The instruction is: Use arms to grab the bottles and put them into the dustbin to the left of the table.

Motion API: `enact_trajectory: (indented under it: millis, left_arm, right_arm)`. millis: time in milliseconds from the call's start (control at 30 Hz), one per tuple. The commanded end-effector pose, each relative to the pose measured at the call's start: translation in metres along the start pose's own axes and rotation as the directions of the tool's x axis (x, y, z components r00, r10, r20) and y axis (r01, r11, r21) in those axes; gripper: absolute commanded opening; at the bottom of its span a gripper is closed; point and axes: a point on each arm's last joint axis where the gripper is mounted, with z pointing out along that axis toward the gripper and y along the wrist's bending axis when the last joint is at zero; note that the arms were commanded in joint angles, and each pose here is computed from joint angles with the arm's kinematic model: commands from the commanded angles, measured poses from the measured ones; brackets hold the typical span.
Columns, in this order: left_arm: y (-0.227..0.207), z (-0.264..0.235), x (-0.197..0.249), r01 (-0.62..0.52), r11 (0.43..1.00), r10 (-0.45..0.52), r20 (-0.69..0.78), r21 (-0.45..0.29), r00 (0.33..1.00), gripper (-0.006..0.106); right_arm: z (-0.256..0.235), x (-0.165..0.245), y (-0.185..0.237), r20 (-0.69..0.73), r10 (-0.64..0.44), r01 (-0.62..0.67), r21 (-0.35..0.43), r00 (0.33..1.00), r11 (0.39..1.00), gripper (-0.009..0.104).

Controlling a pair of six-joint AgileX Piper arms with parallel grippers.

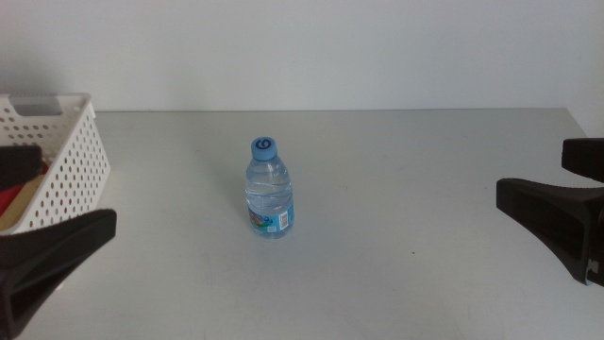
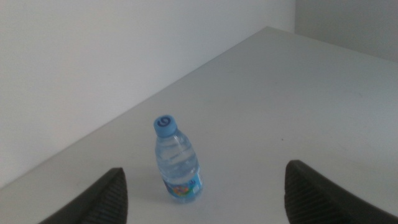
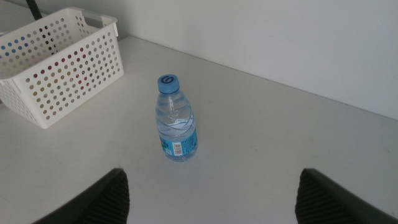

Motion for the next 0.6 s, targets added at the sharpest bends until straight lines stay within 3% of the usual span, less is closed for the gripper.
enact_trajectory:
  millis: [0, 167, 333, 567]
  left_arm:
    - [0.004, -0.004, -0.022, -0.025, 0.999, 0.031, 0.179, -0.035, 0.983, 0.083]
    - [0.007, -0.003, -0.037, -0.030, 0.996, 0.057, 0.338, -0.085, 0.940, 0.083]
    - [0.008, 0.028, -0.043, -0.024, 0.996, 0.054, 0.344, -0.091, 0.938, 0.083]
    - [0.019, 0.096, -0.026, 0.162, 0.983, -0.145, 0.175, -0.091, 0.974, 0.083]
  right_arm:
    - [-0.006, -0.017, 0.001, 0.103, -0.020, 0.020, -0.002, 0.994, 1.000, 0.073]
    - [-0.006, -0.017, 0.001, 0.103, -0.020, 0.020, -0.002, 0.994, 1.000, 0.073]
    - [-0.006, -0.017, 0.001, 0.103, -0.020, 0.020, -0.002, 0.994, 1.000, 0.073]
    - [-0.006, -0.017, 0.001, 0.103, -0.020, 0.020, -0.002, 0.994, 1.000, 0.073]
